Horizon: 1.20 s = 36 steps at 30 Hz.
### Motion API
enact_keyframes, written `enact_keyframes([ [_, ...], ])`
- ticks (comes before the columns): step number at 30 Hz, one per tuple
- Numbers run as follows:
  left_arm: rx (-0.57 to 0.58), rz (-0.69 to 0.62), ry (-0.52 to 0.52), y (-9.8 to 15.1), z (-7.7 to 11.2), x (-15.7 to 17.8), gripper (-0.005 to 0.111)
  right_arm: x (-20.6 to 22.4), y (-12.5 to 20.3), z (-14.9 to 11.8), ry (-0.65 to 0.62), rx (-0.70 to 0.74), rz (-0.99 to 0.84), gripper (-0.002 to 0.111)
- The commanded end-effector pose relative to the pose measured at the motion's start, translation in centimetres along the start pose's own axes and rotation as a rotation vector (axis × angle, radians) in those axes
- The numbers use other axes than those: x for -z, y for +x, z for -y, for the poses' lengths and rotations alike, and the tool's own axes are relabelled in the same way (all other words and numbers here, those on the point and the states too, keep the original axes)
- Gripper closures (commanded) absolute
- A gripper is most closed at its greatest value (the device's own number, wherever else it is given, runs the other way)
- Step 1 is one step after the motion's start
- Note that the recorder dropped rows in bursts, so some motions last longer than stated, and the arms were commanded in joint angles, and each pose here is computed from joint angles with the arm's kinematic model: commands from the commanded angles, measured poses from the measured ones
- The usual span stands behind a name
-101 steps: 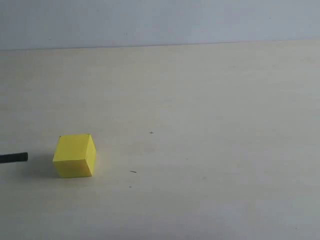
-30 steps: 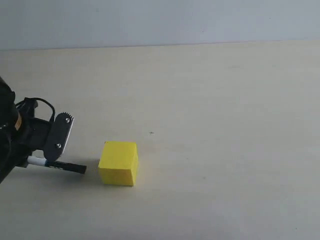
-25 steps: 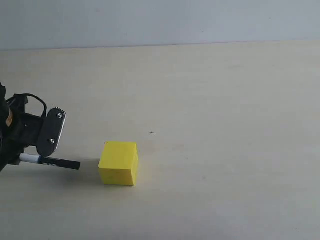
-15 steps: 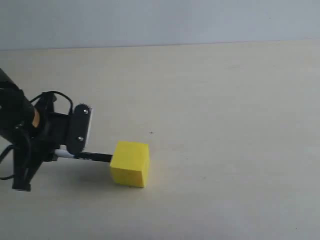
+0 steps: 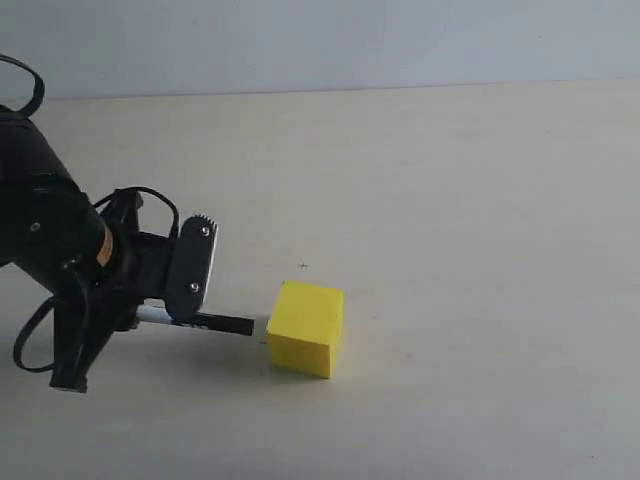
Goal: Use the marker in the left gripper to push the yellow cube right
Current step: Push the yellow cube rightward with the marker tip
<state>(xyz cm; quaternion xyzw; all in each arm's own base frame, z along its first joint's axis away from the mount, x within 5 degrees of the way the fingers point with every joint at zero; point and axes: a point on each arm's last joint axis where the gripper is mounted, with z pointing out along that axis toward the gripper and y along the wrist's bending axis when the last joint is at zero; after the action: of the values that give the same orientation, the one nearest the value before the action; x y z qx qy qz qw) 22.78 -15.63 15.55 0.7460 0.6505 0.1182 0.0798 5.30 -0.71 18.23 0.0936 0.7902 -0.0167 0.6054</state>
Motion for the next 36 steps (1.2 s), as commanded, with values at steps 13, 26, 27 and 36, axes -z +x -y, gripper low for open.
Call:
enact_keyframes([
  [13, -0.008, -0.041, 0.002, -1.4, 1.0, 0.5, 0.107, 0.0, 0.1, 0.0, -0.002, 0.000, 0.004, 0.108],
  [26, -0.049, 0.060, -0.024, -3.9, 1.9, 1.0, 0.107, 0.0, 0.1, 0.0, -0.002, 0.000, 0.004, 0.108],
  [27, -0.050, 0.047, -0.018, -3.7, 1.9, 1.0, 0.107, 0.0, 0.1, 0.0, -0.002, 0.000, 0.004, 0.108],
  [36, 0.008, -0.048, 0.000, -1.7, 1.2, 0.7, 0.107, 0.0, 0.0, 0.0, -0.003, 0.000, 0.015, 0.108],
])
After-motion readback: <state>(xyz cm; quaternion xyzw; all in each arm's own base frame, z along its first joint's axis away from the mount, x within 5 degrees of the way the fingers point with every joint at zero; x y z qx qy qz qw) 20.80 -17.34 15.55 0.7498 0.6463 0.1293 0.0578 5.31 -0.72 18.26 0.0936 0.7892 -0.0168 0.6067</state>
